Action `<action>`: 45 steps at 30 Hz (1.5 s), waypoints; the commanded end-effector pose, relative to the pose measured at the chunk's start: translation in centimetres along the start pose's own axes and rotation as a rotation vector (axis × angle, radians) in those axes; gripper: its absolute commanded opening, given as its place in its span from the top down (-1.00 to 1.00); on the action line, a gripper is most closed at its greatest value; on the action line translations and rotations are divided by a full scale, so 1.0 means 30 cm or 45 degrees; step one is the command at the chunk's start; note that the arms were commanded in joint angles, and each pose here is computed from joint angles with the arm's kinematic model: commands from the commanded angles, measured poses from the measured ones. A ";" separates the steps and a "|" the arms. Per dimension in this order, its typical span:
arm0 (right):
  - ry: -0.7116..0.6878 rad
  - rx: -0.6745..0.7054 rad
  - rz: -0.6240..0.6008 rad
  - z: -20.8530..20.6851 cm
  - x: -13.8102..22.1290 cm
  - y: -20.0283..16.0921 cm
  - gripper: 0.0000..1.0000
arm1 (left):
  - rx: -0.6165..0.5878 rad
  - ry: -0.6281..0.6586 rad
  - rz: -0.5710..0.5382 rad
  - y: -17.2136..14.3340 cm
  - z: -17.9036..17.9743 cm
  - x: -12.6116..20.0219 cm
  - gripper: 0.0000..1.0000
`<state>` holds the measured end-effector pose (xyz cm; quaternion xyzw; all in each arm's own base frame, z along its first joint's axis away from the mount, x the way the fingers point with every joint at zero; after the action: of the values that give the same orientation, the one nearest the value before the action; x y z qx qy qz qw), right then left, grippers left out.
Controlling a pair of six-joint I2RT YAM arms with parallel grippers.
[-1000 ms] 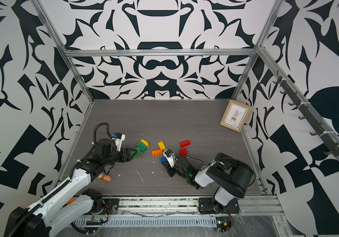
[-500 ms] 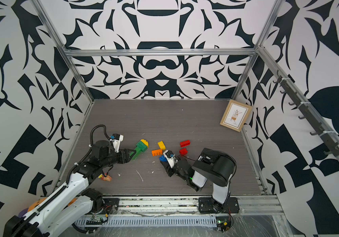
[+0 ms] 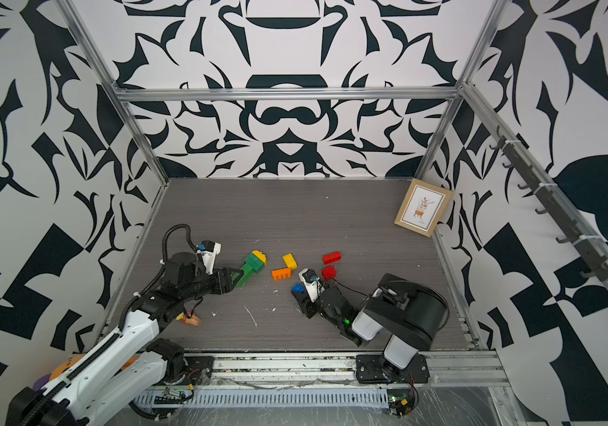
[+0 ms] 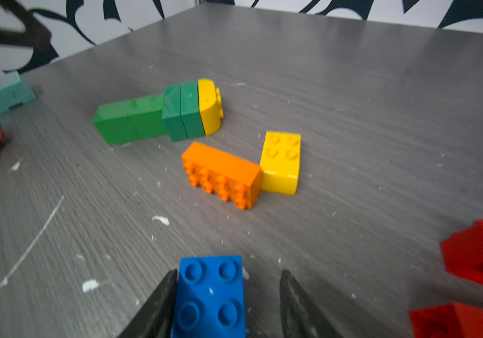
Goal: Assemble an ice cream with lego
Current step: Place the lego brick at the center of the board, then pick up the lego brick from the center of the board.
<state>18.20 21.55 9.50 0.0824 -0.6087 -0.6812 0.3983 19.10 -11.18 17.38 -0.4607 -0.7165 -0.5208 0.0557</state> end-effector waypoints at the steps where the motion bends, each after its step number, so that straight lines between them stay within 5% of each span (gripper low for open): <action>1: -0.230 -0.101 0.127 0.001 0.031 0.126 -0.19 | -0.026 0.032 -0.013 0.021 -0.005 0.014 -0.27; 4: -0.417 -0.138 0.254 -0.019 0.127 0.258 -0.32 | -0.038 0.033 -0.026 0.019 -0.005 0.020 -0.27; 9: -0.570 -0.224 0.757 -0.114 0.227 0.371 -0.43 | -0.041 0.016 -0.036 0.010 -0.003 0.015 -0.29; 14: -0.639 -0.215 0.917 -0.176 0.188 0.370 -0.49 | -0.047 0.019 -0.027 0.000 0.004 0.006 -0.29; 20: -0.589 -0.494 0.856 -0.220 0.157 0.345 -0.39 | -0.037 0.008 -0.011 -0.011 0.005 0.002 -0.30; 26: -0.526 -0.595 0.947 -0.224 0.094 0.242 -0.45 | -0.040 0.017 0.015 -0.018 0.013 -0.012 -0.30; 45: -0.512 -0.534 1.041 -0.281 -0.116 0.212 -0.53 | -0.065 0.084 0.065 -0.032 0.037 -0.028 -0.30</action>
<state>26.78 16.97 10.82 -0.4040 -0.4920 -0.5716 0.5177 19.47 -10.98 15.96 -0.4631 -0.6948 -0.5448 0.0768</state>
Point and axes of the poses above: each gripper's point midway between its finger pads, its own x axis back along the fingers, its own z axis along the line the jaws close on, y = z × x, the point moved 8 cm from there along x, back along the fingers, and after that the axes turned 7 degrees about -x, right-handed, at the moved point
